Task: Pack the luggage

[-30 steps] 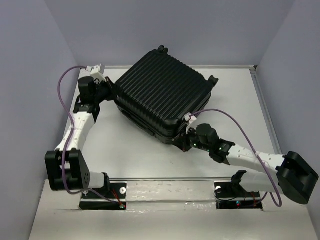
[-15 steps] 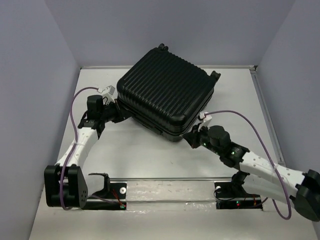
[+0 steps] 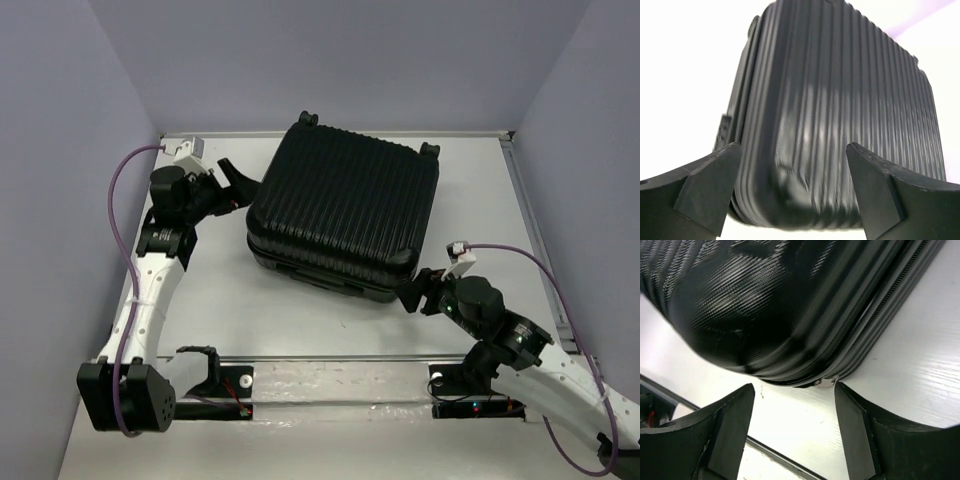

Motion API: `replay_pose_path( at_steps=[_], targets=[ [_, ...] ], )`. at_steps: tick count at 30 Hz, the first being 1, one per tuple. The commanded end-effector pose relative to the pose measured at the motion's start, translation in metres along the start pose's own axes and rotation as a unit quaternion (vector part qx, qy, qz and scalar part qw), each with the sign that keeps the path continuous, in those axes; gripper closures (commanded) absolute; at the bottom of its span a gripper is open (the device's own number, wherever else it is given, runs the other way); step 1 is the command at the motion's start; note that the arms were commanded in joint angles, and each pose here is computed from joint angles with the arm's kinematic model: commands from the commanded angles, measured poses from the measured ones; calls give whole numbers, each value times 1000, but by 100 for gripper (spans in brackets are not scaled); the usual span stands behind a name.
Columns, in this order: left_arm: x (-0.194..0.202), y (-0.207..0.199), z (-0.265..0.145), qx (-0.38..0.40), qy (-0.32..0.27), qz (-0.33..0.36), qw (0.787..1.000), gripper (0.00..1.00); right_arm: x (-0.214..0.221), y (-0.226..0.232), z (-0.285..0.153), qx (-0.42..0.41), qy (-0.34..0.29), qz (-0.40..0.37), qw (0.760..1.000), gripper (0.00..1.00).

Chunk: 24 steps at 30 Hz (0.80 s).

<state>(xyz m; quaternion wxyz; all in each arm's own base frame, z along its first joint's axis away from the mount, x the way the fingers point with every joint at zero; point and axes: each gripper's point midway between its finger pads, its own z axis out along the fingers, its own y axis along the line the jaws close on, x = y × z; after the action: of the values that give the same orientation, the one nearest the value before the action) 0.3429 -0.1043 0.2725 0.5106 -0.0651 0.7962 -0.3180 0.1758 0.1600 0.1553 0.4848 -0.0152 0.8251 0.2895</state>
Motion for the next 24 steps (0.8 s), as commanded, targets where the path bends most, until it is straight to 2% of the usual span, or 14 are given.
replay_pose_path(
  at_steps=[1,5,7,8,9,10,15,17,18,19,20,21,22,24],
  targets=[
    [-25,2,22,-6,-7,-3,1000,2,-24,-11,-4,71,-16,23,997,29],
    [-9,3,48,28,44,-20,998,1,-71,-27,-22,134,-108,41,984,29],
    [-6,1,49,40,50,-26,998,1,-83,-28,-28,142,-129,48,980,29],
    [-7,1,52,44,46,-26,998,1,-94,-39,-33,174,-155,45,971,35],
    [-1,4,53,42,50,-33,997,1,-100,-42,-33,192,-162,41,967,46],
    [2,4,54,43,53,-36,997,1,-106,-49,-35,219,-173,32,960,66],
    [22,10,51,39,58,-50,996,1,-126,-57,-10,288,-151,-4,946,85],
    [27,14,50,34,56,-55,996,1,-137,-62,1,284,-148,-13,947,89],
    [28,14,48,32,55,-57,996,1,-141,-67,7,281,-147,-10,948,89],
    [27,12,46,33,51,-58,996,1,-130,-64,25,238,-103,-17,966,90],
    [32,13,45,33,53,-61,996,1,-146,-87,29,245,-118,11,962,89],
    [34,14,44,33,53,-61,996,1,-139,-95,35,234,-94,20,967,89],
    [37,12,44,35,56,-59,996,1,-140,-82,50,174,-79,21,981,88],
    [47,9,45,38,68,-58,995,1,-138,-80,79,136,-49,14,989,85]
  ],
)
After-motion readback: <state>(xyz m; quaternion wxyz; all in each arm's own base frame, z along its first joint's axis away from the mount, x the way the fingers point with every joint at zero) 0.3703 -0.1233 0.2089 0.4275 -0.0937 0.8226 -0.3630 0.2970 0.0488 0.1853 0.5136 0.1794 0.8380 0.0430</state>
